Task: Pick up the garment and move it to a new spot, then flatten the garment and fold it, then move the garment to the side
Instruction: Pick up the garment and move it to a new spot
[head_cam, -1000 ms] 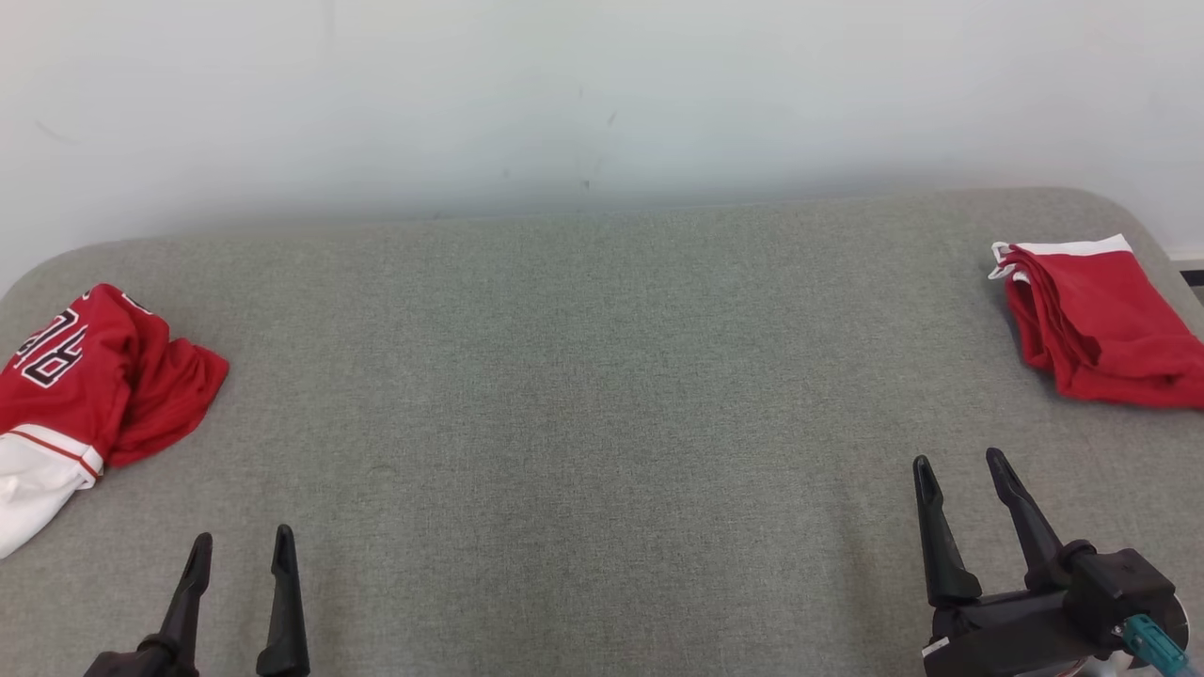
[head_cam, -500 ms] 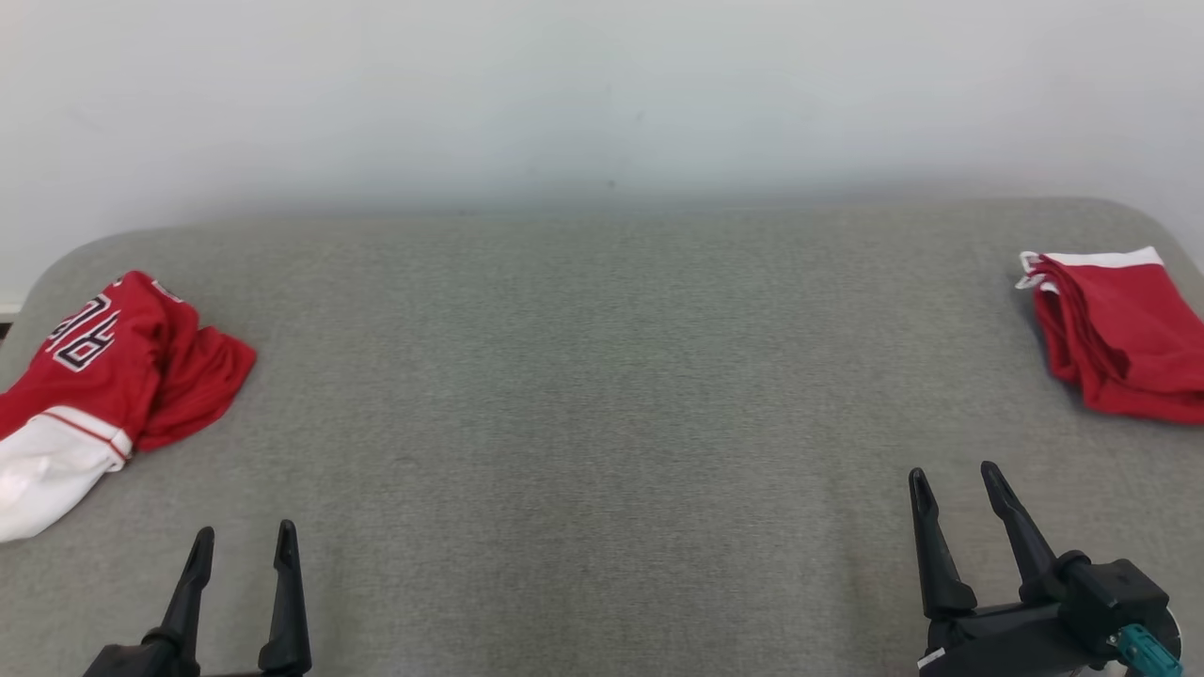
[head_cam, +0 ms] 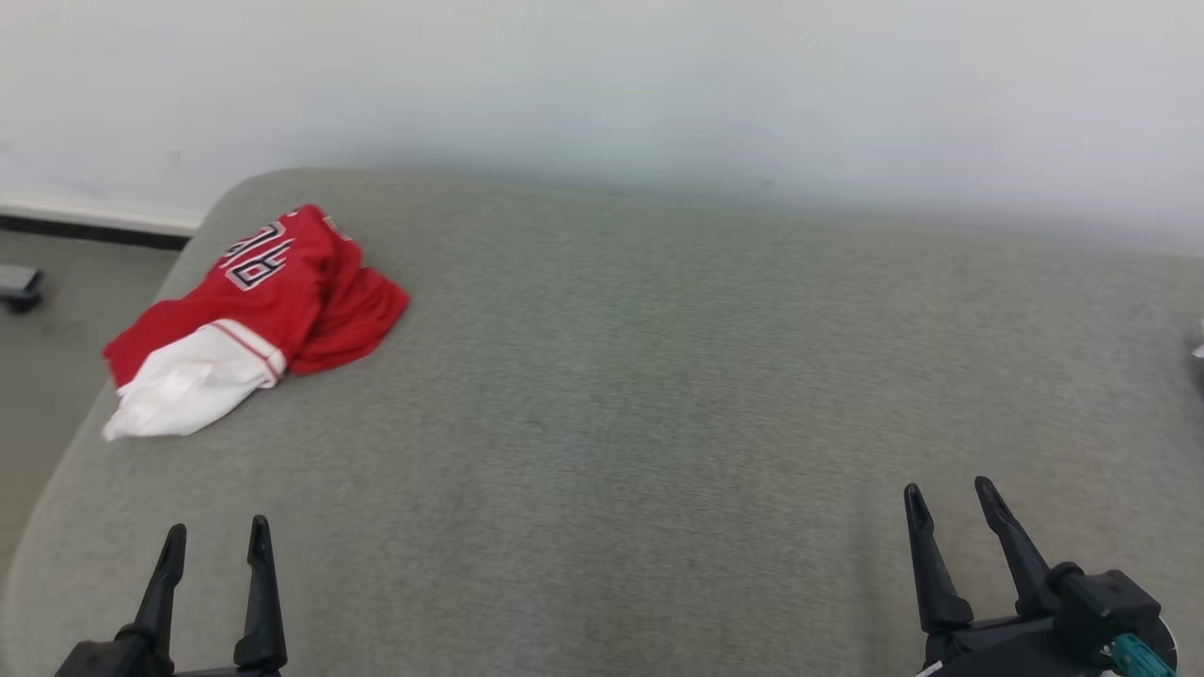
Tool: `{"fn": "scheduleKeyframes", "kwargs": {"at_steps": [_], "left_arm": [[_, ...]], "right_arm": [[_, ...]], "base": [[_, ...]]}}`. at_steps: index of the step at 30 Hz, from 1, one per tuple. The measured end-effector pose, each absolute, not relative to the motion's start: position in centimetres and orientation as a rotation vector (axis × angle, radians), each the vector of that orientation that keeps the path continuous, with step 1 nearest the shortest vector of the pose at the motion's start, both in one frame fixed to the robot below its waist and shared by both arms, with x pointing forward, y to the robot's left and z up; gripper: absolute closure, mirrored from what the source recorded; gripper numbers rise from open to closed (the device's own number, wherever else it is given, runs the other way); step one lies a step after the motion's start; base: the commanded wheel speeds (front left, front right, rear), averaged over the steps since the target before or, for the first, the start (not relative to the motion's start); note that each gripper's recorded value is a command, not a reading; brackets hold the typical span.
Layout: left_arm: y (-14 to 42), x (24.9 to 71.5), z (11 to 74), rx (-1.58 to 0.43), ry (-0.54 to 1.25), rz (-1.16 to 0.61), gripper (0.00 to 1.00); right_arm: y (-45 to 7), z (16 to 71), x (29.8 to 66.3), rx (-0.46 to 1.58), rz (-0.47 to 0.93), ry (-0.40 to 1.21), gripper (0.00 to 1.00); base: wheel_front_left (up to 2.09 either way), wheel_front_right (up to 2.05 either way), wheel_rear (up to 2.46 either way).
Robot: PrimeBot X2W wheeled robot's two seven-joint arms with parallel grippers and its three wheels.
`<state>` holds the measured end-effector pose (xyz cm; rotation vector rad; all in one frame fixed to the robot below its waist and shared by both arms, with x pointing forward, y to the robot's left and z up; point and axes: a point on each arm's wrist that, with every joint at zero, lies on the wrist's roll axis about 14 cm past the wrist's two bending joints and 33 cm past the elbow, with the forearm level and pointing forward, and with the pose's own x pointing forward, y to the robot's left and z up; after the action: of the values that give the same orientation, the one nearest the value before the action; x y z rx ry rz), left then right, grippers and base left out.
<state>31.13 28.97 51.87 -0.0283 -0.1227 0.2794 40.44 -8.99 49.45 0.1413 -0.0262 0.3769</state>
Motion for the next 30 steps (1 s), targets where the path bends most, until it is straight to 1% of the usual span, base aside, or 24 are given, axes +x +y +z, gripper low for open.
{"fn": "scheduleKeyframes", "kwargs": {"at_steps": [6, 14, 18, 25, 30], "left_arm": [[32.1, 27.6, 51.8, -0.016, -0.118, 0.402, 0.00], [35.8, 22.0, 51.5, -0.004, -0.102, 0.578, 0.00], [36.7, 20.0, 51.5, -0.003, -0.099, 0.639, 0.00], [37.1, 19.3, 51.2, -0.007, -0.089, 0.668, 0.00], [36.8, 21.1, 51.8, -0.011, -0.112, 0.629, 0.00]], "right_arm": [[-5.0, 49.0, 41.1, 0.133, 0.497, -0.007, 0.00], [1.0, 48.9, 41.2, 0.142, 0.665, 0.008, 0.00], [3.3, 49.2, 41.4, 0.141, 0.728, 0.006, 0.00], [3.8, 48.8, 41.5, 0.145, 0.745, 0.017, 0.00], [2.7, 48.6, 41.7, 0.140, 0.720, 0.019, 0.00]], "base": [[0.00, 0.00, 0.00], [0.00, 0.00, 0.00], [0.00, 0.00, 0.00], [0.00, 0.00, 0.00], [0.00, 0.00, 0.00]]}}
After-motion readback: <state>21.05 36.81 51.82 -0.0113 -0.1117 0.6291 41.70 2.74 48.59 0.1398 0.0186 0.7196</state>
